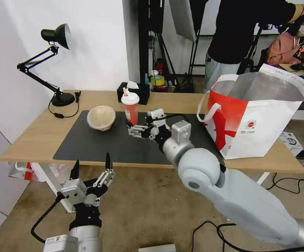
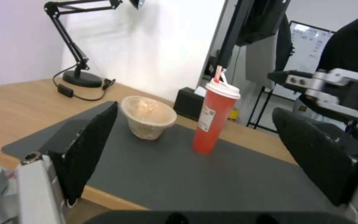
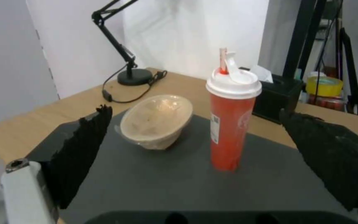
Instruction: Pick up the trash from the table and place it into the takeout bag.
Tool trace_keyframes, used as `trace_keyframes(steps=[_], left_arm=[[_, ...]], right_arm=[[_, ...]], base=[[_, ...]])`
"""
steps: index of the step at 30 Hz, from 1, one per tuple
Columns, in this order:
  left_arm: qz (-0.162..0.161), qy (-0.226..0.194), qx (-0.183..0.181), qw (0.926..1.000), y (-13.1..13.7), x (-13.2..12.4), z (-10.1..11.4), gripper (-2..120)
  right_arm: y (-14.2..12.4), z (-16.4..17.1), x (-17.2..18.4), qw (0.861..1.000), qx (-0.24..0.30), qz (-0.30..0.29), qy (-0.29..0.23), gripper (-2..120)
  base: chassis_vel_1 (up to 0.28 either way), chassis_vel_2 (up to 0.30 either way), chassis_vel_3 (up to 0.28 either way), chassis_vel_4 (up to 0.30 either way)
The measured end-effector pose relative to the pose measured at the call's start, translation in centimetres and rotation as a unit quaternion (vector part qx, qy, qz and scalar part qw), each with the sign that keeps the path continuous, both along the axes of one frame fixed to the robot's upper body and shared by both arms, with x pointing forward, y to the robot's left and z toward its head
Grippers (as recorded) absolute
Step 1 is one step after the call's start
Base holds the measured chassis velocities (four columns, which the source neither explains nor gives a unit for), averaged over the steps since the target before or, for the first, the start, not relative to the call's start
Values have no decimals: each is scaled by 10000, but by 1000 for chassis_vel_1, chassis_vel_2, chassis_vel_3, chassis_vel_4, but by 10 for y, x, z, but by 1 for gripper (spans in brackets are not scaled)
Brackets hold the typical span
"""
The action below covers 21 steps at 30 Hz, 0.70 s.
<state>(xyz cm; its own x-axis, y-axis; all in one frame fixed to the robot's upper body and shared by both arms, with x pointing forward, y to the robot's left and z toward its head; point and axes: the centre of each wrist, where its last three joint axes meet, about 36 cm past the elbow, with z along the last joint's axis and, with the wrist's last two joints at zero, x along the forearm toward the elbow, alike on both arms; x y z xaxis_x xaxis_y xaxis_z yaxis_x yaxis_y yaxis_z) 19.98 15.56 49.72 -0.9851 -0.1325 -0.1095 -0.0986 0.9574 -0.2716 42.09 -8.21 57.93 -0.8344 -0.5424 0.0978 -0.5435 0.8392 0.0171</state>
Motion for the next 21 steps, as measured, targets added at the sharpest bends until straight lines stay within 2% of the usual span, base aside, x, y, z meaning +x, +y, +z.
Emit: trace_keyframes(steps=[21], left_arm=[[15,-33,-7,10000,-3,1,-2,100]], right_arm=[[23,2,44,9998,-146,-117,-85,100]], base=[[0,0,0,0]])
